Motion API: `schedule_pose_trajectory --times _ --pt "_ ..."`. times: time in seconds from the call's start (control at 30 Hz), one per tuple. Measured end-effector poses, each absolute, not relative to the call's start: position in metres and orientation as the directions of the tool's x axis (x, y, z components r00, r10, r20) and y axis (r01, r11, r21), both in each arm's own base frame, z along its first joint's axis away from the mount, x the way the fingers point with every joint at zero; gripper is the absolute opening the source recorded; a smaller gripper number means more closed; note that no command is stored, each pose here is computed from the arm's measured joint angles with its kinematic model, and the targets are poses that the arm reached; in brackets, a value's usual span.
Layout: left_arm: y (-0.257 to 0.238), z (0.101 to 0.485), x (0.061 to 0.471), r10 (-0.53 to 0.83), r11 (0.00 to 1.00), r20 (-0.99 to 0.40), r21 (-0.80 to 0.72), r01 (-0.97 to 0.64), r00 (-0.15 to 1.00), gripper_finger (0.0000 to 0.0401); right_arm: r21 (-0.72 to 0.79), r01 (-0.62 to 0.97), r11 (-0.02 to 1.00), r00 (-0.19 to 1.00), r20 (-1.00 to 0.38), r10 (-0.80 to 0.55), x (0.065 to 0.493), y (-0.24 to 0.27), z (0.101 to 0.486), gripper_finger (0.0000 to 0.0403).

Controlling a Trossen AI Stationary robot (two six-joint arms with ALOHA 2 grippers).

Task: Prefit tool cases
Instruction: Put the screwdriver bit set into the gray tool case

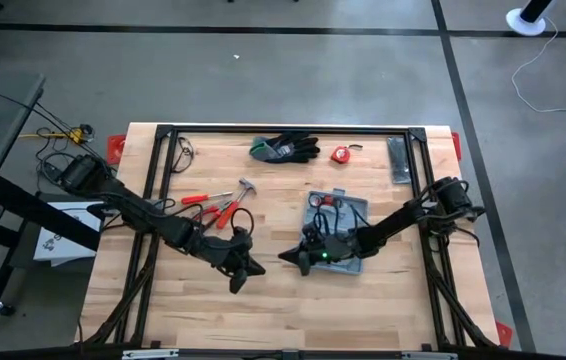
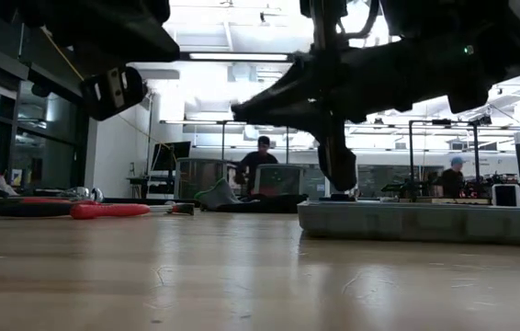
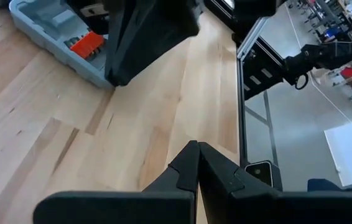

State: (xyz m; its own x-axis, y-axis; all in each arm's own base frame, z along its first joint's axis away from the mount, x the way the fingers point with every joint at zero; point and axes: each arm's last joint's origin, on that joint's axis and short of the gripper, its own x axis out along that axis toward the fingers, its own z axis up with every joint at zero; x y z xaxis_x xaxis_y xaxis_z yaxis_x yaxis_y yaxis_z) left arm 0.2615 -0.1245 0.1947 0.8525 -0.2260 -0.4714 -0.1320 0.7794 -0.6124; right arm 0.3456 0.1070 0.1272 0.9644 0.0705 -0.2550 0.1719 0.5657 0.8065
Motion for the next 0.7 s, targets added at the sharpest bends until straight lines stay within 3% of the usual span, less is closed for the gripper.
schedule_pose_trajectory --times 0.17,0.4,0.57,0.7 --pt "-0.124 0.195 0.262 -0.223 0.775 -0.471 -0.616 -0.138 0.853 0.0000 0.807 0.122 0.578 0.979 -0.193 0.063 0.347 0.105 0.132 0.0000" --pt "-0.125 0.195 0.261 -0.216 0.769 -0.471 -0.622 -0.148 0.855 0.0000 0.872 0.041 0.487 0.999 -0.030 -0.029 0.312 0.092 0.117 0.0000" --pt "-0.125 0.194 0.261 -0.215 0.775 -0.479 -0.614 -0.150 0.851 0.0000 0.879 0.006 0.476 1.000 -0.005 -0.004 0.307 0.098 0.118 0.0000" --pt "-0.125 0.194 0.261 -0.208 0.776 -0.477 -0.612 -0.153 0.854 0.0000 0.864 0.056 0.501 0.997 -0.073 0.013 0.314 0.106 0.116 0.0000"
